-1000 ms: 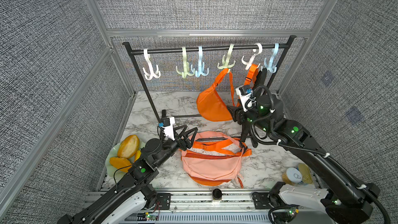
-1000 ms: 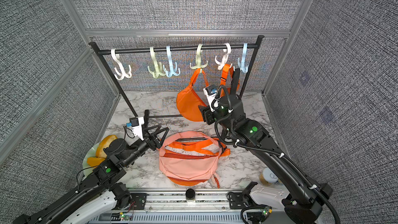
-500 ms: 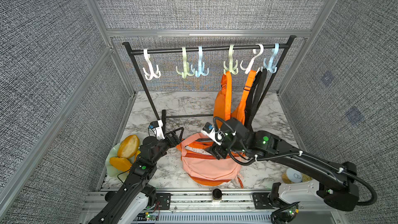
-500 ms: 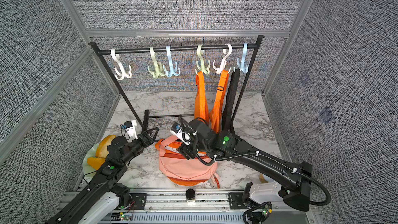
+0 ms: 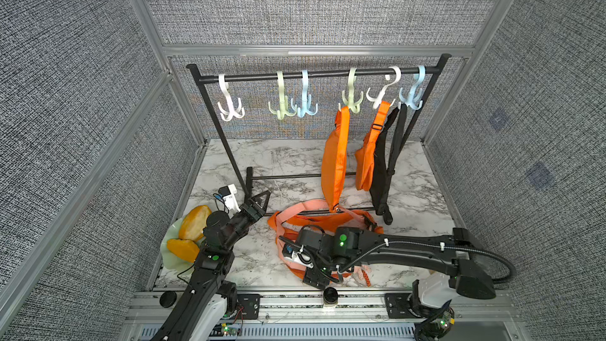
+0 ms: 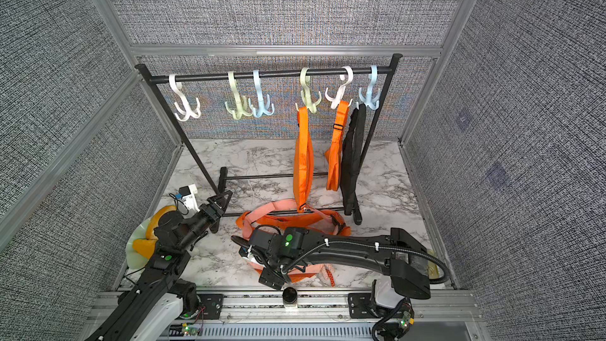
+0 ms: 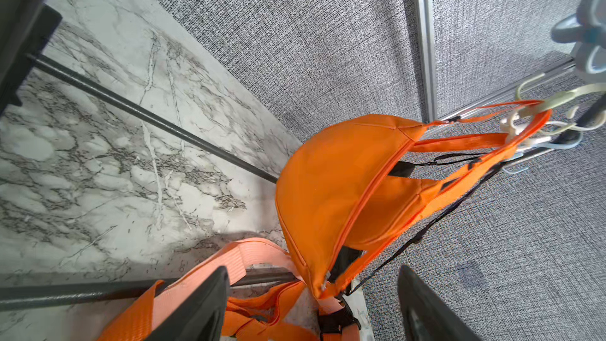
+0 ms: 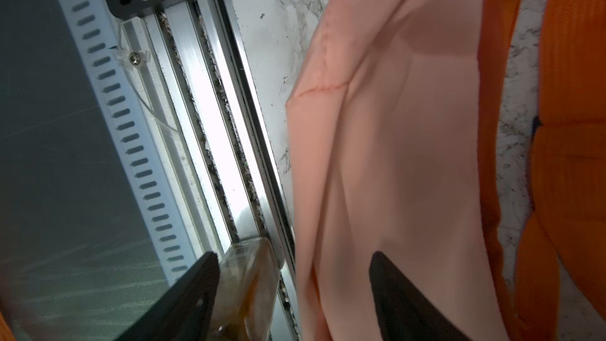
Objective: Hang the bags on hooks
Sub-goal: Pick up the bag from the bag.
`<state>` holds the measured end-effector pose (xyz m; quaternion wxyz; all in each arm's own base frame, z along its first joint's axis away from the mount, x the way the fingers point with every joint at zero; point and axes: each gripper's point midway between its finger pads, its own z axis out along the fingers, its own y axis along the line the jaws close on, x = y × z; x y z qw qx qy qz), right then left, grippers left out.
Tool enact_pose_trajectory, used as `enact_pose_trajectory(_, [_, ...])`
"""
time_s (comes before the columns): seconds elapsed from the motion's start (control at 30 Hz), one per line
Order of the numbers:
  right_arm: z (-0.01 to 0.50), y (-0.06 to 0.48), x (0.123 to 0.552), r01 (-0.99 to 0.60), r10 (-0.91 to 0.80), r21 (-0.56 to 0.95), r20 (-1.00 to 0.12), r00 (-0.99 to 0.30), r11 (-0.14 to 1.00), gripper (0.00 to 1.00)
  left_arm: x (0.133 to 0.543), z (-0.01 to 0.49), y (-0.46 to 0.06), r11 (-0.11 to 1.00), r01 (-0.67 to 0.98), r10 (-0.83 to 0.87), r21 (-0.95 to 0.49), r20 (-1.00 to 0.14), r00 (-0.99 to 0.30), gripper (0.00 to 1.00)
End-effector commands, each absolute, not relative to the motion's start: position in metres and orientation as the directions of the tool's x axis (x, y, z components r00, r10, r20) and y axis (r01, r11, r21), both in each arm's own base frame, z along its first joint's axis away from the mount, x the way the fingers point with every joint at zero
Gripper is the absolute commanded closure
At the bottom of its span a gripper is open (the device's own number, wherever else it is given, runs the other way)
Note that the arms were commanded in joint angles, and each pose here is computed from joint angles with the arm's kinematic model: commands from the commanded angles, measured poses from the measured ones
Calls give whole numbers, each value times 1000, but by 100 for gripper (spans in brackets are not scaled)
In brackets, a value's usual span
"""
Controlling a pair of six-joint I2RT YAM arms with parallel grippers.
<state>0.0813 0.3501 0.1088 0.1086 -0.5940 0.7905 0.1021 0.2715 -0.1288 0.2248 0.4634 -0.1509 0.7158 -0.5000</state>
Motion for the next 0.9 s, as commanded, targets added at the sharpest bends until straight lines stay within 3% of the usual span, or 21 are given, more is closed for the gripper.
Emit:
enact_pose_trajectory(0.0, [100,349,99,-944,-921,-84,-263,-287,318,26,269,233,-127,462,265,-679,-847,-529,-509,19])
enact_pose_trajectory(0.1, [92,349,108,-933,-932,-164,-227,-281,321,36,266,241,-124,479,276,-676,-833,-551,-490,19])
enact_pose_trajectory(0.17, [91,351,108,-933,-935,-170,-220,-279,318,61,263,249,-124,483,294,-672,-825,-564,-480,19])
enact_pose_trajectory(0.23, [97,353,111,-927,-930,-181,-238,-281,327,95,261,257,-122,488,312,-670,-815,-579,-465,19])
enact_pose_trajectory(0.27, [100,353,111,-926,-927,-183,-248,-281,329,100,259,262,-122,490,322,-667,-810,-587,-459,19])
enact_pose_trajectory(0.4, [127,352,116,-915,-902,-197,-334,-274,351,100,254,283,-123,501,377,-653,-779,-626,-426,19])
enact_pose_trajectory(0.57, [189,341,142,-863,-793,-211,-536,-291,459,100,247,310,-131,485,462,-620,-742,-665,-416,15])
enact_pose_trajectory(0.87, [324,290,189,-747,-316,-16,-912,-261,664,100,229,324,-151,387,549,-584,-741,-658,-475,14])
